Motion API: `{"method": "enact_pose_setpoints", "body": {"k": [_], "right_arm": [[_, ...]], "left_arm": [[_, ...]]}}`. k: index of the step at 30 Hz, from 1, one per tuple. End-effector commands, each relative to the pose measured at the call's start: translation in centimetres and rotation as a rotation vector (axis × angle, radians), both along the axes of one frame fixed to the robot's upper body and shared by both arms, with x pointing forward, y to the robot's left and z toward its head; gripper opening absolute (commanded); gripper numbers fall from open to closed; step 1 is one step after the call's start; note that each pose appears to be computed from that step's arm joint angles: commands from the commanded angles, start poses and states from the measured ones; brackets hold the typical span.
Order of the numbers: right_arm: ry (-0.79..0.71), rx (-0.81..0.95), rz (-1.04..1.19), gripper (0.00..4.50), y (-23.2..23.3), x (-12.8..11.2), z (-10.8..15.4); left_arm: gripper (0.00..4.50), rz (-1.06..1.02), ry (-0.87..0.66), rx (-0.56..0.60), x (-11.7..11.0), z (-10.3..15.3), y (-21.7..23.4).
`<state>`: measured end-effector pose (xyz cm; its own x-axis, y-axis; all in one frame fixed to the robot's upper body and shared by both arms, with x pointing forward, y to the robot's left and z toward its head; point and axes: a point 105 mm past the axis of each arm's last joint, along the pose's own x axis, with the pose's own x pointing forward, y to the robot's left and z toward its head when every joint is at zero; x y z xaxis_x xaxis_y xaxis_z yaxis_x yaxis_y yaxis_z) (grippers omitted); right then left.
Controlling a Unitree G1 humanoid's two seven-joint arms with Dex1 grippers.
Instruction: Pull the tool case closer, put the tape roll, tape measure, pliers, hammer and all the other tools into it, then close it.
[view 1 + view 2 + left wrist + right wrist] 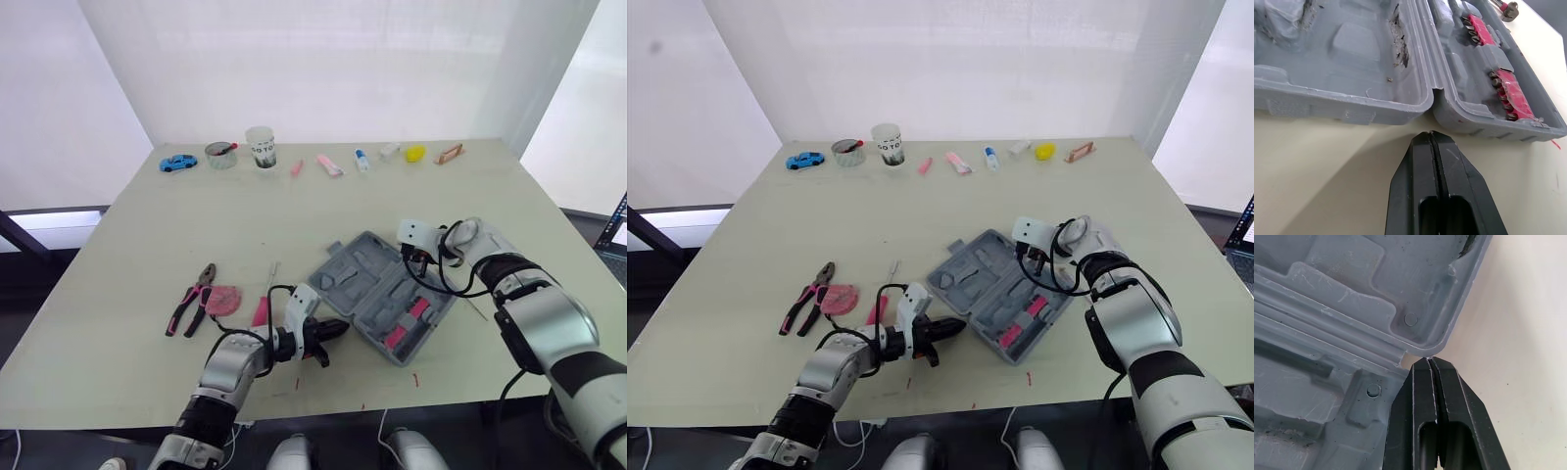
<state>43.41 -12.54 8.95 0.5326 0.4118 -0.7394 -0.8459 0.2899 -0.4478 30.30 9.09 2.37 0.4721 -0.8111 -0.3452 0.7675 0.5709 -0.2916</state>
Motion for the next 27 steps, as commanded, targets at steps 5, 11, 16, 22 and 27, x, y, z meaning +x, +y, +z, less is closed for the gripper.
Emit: {"method": "enact_pose_setpoints", "body": {"k": [5, 11, 16, 22, 27], "right_arm": [[0.056, -0.051, 0.022, 0.02, 0.0, -0.8, -1.5], [0.021, -0.112, 0.017, 0.02, -0.5, -0.6, -2.1], [-0.001, -0.14, 0.004, 0.02, -0.7, -0.3, -2.0], [0.049, -0.123, 0.019, 0.02, -0.3, -0.7, -2.0], [0.098, -0.127, 0.041, 0.02, -0.2, -1.2, -2.3]], "left_arm": [[0.0, 0.003, -0.032, -0.027, -0.2, 1.0, -0.2], [0.0, 0.004, -0.027, -0.032, -0.4, 1.0, -0.3], [0.0, 0.007, -0.028, -0.036, -0.5, 1.0, -0.5], [0.0, 0.011, -0.029, -0.038, -0.4, 1.0, -0.5], [0.0, 0.015, -0.035, -0.042, -0.2, 1.0, -0.6]]}}
